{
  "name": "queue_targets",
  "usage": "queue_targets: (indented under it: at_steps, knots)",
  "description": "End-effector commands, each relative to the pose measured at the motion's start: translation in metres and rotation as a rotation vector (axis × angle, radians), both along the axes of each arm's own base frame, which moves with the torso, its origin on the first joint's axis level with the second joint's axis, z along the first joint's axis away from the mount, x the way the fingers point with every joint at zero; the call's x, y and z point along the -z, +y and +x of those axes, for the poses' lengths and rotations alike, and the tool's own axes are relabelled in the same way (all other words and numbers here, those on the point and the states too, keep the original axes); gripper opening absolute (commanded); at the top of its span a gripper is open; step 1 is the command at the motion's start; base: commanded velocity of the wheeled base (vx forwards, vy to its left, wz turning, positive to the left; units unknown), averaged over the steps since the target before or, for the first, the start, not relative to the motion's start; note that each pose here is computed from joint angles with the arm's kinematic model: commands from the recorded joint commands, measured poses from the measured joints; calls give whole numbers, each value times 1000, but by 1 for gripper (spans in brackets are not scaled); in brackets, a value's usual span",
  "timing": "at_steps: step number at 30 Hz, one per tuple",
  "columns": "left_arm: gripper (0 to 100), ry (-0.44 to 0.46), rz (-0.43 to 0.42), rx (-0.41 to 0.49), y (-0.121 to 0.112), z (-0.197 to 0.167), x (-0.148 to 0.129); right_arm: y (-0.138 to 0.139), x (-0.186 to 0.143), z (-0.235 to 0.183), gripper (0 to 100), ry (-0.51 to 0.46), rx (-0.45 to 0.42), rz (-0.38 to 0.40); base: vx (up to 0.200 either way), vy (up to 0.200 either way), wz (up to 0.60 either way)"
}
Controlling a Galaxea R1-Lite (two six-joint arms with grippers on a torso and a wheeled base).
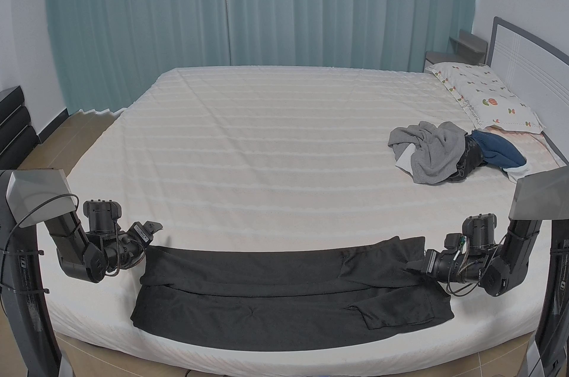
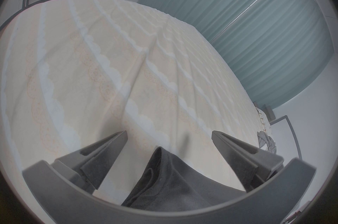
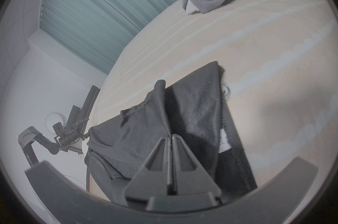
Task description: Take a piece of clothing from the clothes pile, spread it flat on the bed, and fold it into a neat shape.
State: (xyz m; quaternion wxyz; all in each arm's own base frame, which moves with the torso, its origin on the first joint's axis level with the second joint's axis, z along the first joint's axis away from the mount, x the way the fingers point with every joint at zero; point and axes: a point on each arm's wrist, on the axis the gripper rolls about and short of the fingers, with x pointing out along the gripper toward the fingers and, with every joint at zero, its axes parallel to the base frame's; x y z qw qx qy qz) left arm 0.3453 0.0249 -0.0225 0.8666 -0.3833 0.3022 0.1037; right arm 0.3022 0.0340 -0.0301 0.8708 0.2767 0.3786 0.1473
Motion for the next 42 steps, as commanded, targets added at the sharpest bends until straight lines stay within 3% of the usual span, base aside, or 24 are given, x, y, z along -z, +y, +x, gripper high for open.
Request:
queue_targets:
  at_steps: [1,12,25,26,42]
  knots:
    - [100,4,0,0,0,-1,0,-3,-2,-6,0,5,5,0,0,0,0]
    - [100,56,-2,-4,0,-8,3,-9,-3,-26,0,-1,9,12,0,0,0]
    - [100,88,-10,-9,0,-26,-36,-10,1,-28,0,-2,14,3,0,0,0]
    - [100,100,-10,-8,0,-28,-35,-10,2,-28,100,1,14,3,0,0,0]
    - [100,223,-38,29,-27,-65,-26,-7,-35,-26,100,-67,107,79,0,0,0]
